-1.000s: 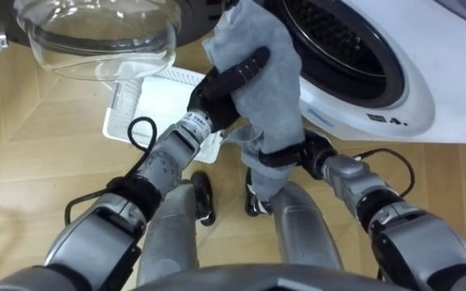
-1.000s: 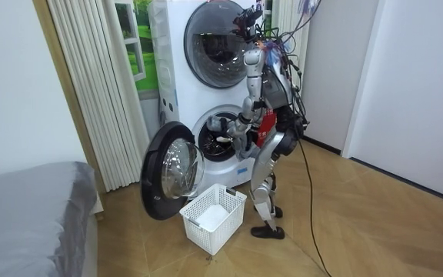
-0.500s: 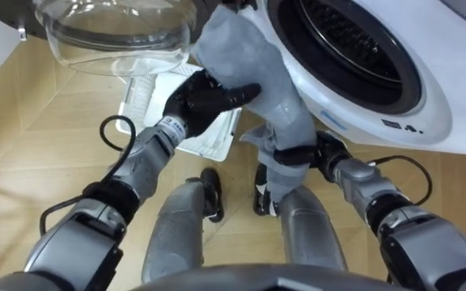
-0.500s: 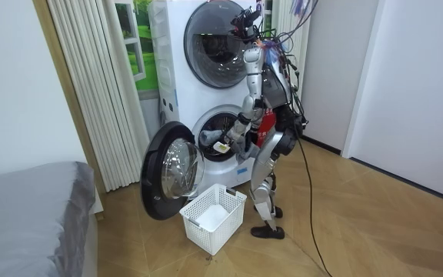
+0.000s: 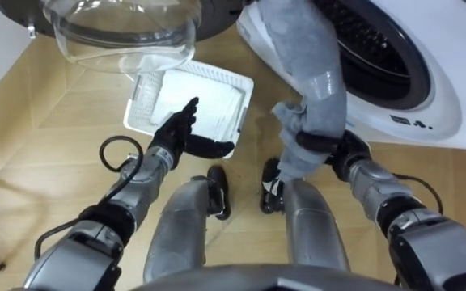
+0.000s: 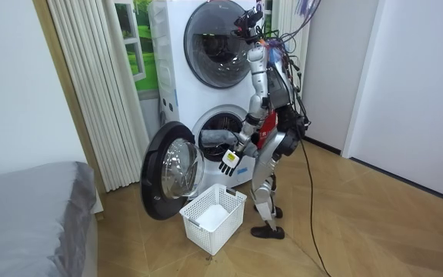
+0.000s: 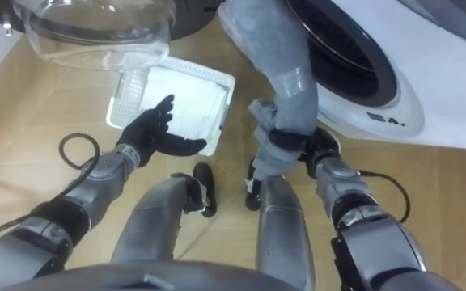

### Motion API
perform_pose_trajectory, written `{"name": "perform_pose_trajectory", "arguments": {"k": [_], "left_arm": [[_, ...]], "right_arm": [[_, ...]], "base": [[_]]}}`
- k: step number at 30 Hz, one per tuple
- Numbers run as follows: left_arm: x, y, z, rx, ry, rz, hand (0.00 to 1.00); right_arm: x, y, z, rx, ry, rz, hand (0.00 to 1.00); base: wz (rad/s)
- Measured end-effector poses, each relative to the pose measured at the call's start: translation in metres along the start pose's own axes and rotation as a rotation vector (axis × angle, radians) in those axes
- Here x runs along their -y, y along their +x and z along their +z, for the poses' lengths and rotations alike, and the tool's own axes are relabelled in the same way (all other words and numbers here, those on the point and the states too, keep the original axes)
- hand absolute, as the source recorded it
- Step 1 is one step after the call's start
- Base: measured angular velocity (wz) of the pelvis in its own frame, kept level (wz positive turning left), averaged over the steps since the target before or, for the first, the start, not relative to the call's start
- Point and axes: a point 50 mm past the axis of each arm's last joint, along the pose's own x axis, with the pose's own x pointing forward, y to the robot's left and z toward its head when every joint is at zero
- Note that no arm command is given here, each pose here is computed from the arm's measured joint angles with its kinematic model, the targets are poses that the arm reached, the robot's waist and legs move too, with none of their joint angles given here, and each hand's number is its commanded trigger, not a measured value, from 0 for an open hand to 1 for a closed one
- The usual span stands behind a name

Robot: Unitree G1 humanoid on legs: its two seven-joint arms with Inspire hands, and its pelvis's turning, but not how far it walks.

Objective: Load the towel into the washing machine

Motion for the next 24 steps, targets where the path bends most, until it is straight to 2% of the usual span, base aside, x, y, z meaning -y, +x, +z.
{"name": "perform_pose_trajectory", "arguments": {"k": [7, 12, 19, 24], "left_arm": [[-0.005, -0.003, -0.013, -0.052, 0.010, 0.088, 0.00], [-0.007, -0.007, -0.026, -0.095, 0.002, 0.136, 0.00], [-0.015, -0.008, -0.029, -0.105, -0.033, 0.194, 0.00], [-0.022, -0.013, -0.038, -0.128, 0.002, 0.209, 0.00]], "right_arm": [[0.010, 0.000, 0.007, 0.025, 0.228, -0.150, 1.00], [0.020, -0.001, 0.023, 0.075, 0.539, -0.225, 1.00], [0.012, 0.001, 0.048, 0.104, 0.696, -0.199, 1.00], [0.012, 0.001, 0.059, 0.100, 0.786, -0.197, 1.00]], "base": [[-0.03], [-0.10], [0.05], [0.08]]}}
